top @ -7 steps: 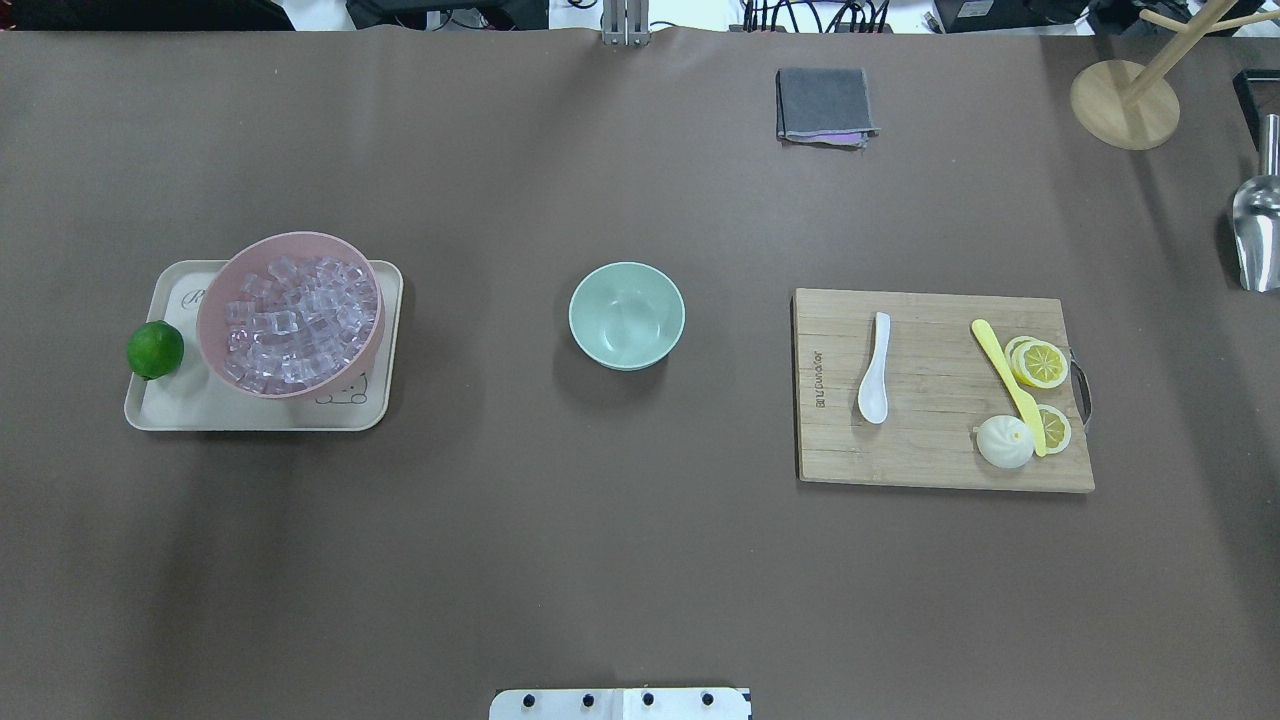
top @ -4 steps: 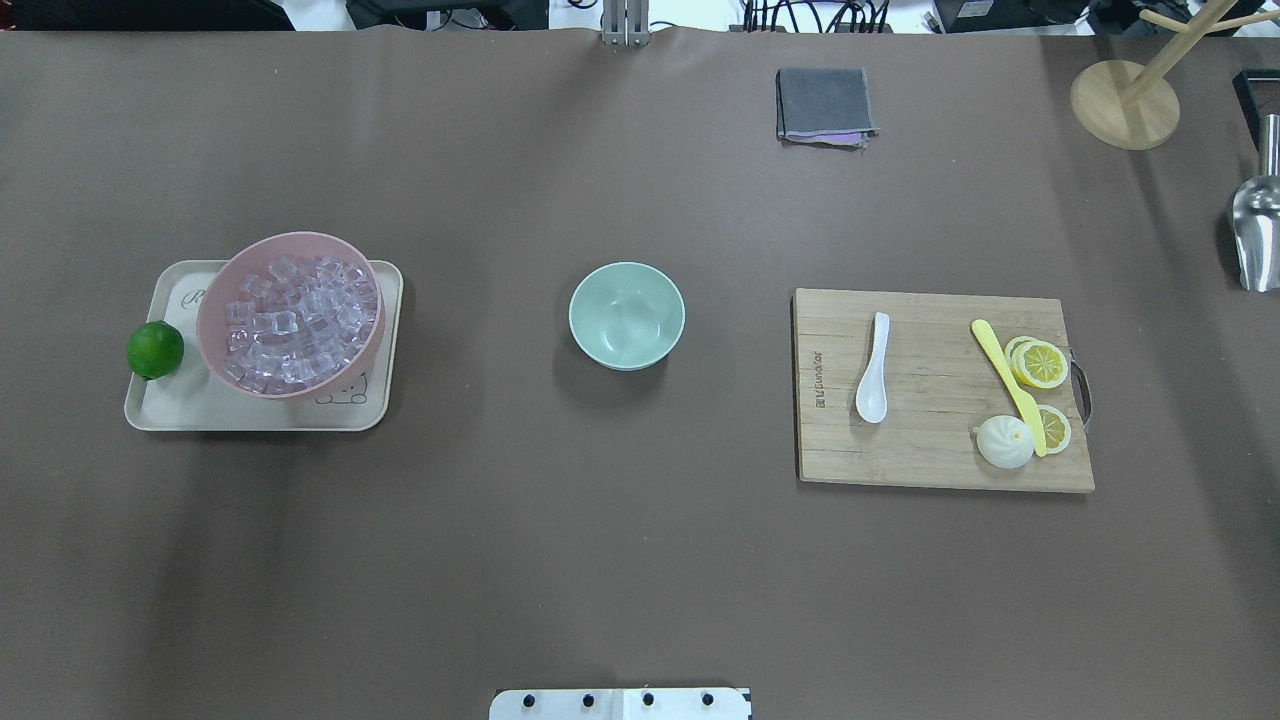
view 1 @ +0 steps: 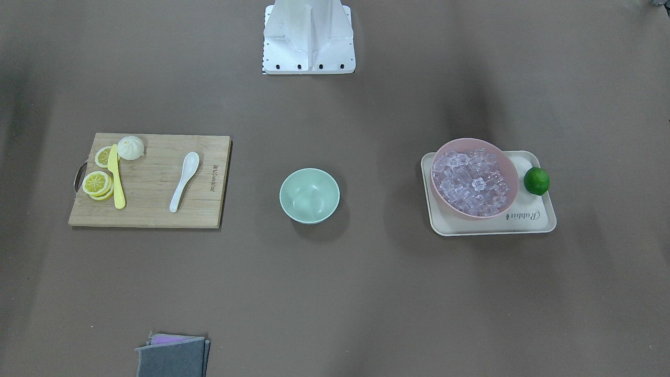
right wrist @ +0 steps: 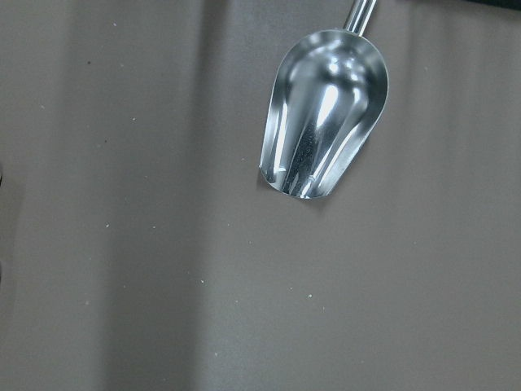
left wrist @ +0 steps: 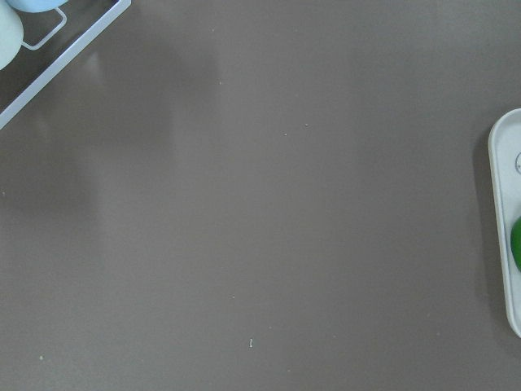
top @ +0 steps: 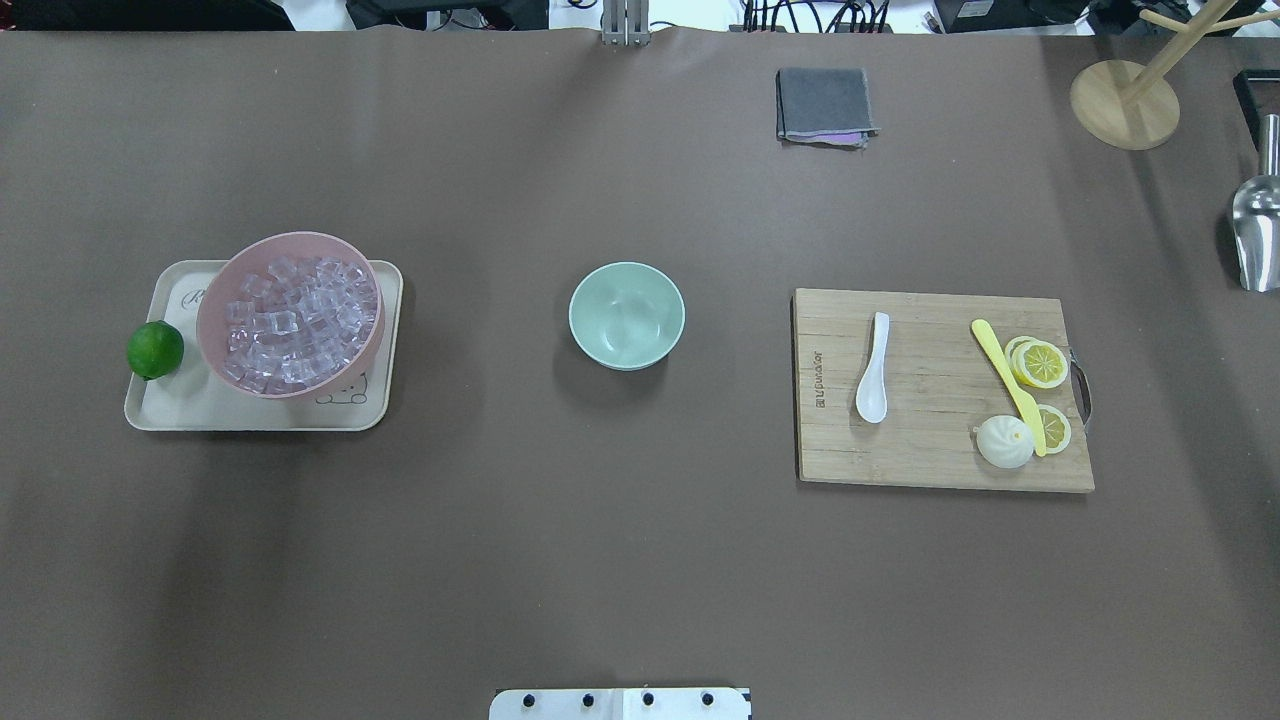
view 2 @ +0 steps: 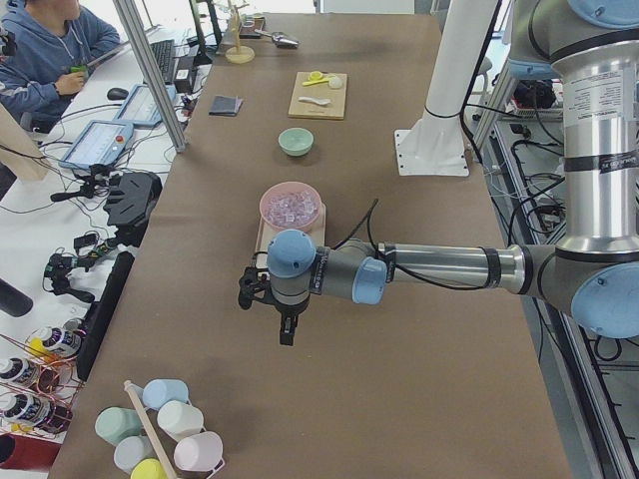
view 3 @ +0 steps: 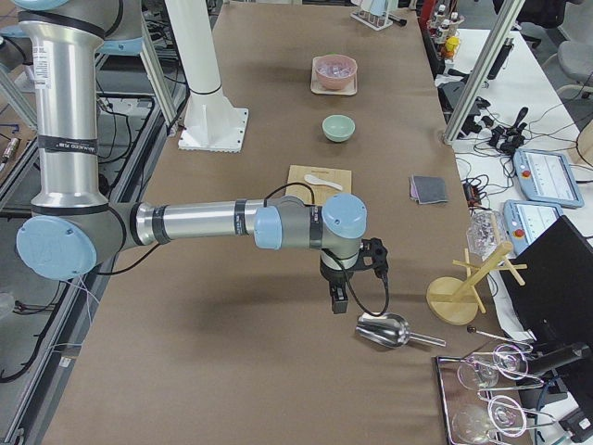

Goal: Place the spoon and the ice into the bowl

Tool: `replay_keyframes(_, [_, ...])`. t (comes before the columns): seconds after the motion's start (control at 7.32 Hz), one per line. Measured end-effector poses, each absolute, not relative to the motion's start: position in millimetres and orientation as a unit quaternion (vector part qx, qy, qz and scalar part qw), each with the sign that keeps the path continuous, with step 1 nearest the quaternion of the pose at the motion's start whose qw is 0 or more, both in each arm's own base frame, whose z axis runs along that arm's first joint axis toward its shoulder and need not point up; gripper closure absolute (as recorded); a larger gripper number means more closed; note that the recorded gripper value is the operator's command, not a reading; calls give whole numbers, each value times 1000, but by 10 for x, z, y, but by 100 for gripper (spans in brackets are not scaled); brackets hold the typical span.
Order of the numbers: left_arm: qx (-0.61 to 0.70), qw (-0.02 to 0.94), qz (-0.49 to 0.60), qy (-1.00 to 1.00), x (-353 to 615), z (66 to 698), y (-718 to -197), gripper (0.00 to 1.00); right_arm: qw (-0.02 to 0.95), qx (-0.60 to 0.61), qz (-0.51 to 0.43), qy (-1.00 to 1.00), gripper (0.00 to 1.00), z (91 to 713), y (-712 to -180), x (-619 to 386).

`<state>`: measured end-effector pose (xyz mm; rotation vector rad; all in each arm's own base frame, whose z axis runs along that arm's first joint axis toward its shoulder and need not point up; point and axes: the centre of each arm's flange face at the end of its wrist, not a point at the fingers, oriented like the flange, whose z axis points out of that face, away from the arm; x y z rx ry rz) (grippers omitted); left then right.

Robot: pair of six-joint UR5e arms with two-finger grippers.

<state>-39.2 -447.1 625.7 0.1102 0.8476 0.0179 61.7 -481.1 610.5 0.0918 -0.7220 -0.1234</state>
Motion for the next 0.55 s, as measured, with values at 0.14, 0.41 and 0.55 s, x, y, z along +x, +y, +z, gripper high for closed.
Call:
replay_keyframes(0.14, [52,910,7,411,-392,6271,-4460,1,933,47,-61,-352,0,6082,-4815,615])
replay_keyframes(0.41, [50,910,5,411,-400,6284,-4445,1,930,49,-62,-358,0,6070,-4808,603])
replay_keyframes(0.55, [49,910,4,411,-400,6292,-4443,1,929,49,-62,-361,0,6069,-4804,599])
